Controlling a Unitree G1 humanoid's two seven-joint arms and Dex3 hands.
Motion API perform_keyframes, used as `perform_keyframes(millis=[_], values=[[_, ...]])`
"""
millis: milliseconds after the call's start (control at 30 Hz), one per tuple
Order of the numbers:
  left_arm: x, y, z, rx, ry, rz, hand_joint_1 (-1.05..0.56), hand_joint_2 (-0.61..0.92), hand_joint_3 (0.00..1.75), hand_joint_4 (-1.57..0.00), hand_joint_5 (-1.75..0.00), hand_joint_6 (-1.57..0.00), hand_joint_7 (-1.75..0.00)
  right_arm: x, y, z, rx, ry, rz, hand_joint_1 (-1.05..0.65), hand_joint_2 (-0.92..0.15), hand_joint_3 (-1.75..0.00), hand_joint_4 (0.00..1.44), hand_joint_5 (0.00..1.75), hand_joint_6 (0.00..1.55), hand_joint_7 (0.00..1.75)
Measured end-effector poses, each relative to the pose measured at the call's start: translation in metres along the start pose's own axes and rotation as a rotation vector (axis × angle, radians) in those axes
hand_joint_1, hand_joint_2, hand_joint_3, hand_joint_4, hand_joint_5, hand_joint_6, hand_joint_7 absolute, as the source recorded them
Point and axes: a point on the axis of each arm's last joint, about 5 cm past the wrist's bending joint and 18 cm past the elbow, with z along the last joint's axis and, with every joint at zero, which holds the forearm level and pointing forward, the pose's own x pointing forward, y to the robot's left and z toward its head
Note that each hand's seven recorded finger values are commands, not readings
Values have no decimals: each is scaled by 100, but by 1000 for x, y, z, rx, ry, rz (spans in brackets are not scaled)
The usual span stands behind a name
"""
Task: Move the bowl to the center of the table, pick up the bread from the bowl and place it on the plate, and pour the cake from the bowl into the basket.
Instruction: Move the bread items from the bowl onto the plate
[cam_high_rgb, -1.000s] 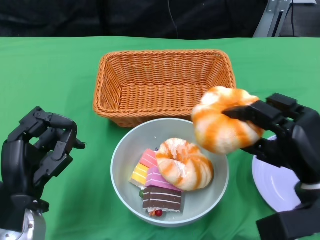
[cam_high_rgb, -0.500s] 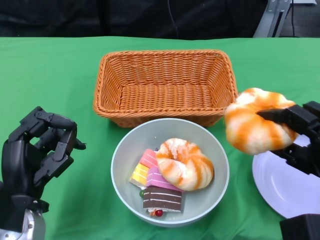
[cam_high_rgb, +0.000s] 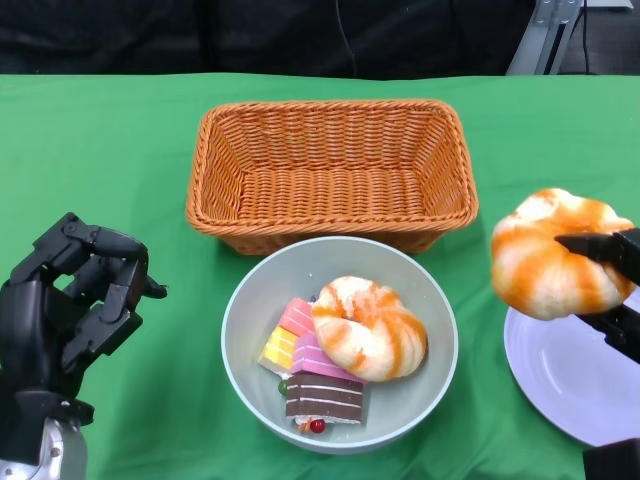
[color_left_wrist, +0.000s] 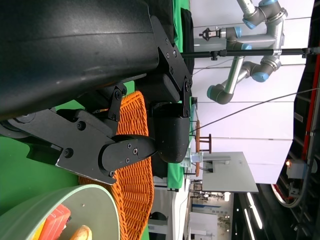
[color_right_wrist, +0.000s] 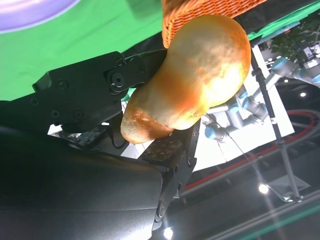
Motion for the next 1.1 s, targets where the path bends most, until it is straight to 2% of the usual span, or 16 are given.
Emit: perform_keyframes(millis=[300, 500, 1100], values=[[-1, 2, -2, 5, 14, -11, -11, 75, 67, -75, -156, -78, -125, -16, -1, -6, 0, 67, -10, -11, -89, 0, 89, 108, 103, 58], [-1, 2, -2, 4, 14, -11, -12, 73, 67, -75, -156, -78, -125, -27, -2, -9, 2, 106, -1, -9, -88, 0, 91, 104, 104, 55], [-1, 2, -2, 9, 14, -11, -10, 72, 71, -74, -156, -78, -125, -42, -1, -15, 8, 189, 47, -9, -87, 0, 92, 105, 110, 44]])
